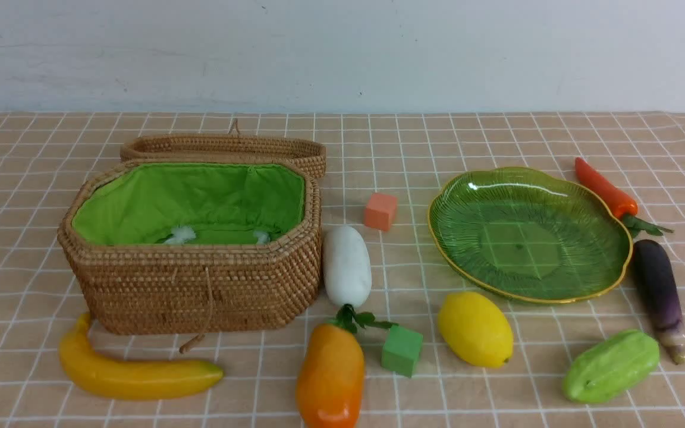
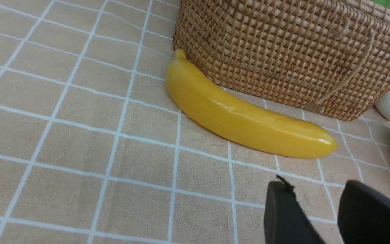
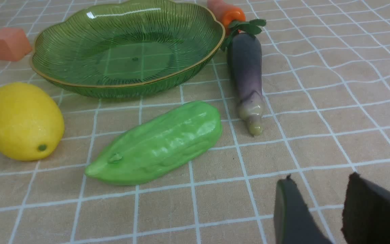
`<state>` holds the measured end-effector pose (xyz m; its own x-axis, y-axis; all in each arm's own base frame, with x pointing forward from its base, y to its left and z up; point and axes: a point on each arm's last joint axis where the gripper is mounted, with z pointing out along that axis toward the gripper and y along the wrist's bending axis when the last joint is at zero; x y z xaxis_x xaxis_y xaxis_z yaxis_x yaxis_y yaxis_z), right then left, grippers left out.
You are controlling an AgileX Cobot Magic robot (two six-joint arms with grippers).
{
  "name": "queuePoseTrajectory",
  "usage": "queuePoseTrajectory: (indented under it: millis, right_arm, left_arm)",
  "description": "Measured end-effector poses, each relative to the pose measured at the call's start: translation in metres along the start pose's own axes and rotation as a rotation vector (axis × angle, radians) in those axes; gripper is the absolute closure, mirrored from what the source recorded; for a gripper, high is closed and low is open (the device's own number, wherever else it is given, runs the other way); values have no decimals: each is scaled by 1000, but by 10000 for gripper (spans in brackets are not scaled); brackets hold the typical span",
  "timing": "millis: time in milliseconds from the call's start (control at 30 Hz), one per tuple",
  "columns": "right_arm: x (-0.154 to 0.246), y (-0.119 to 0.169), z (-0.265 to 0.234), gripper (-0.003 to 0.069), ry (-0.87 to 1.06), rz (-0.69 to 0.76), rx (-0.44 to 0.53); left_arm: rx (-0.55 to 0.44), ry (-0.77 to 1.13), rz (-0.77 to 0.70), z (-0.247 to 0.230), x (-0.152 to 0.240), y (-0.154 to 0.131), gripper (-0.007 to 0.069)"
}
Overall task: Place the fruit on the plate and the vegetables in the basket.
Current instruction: Use the left arm to grab a banana and put it into the right plate
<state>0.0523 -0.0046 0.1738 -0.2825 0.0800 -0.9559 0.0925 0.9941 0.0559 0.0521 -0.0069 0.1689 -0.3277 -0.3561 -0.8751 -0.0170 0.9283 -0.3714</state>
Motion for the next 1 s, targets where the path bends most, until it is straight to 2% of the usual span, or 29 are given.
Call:
queuePoseTrajectory:
  millis: [900,1000]
  right_arm:
    - [0,0,0,417,0,0,0]
    - [0,0,0,417,0,0,0]
  left_arm:
    - [1,-2,0,0,0,0,386]
    - [29,-60,-22,0,-6,-3,386]
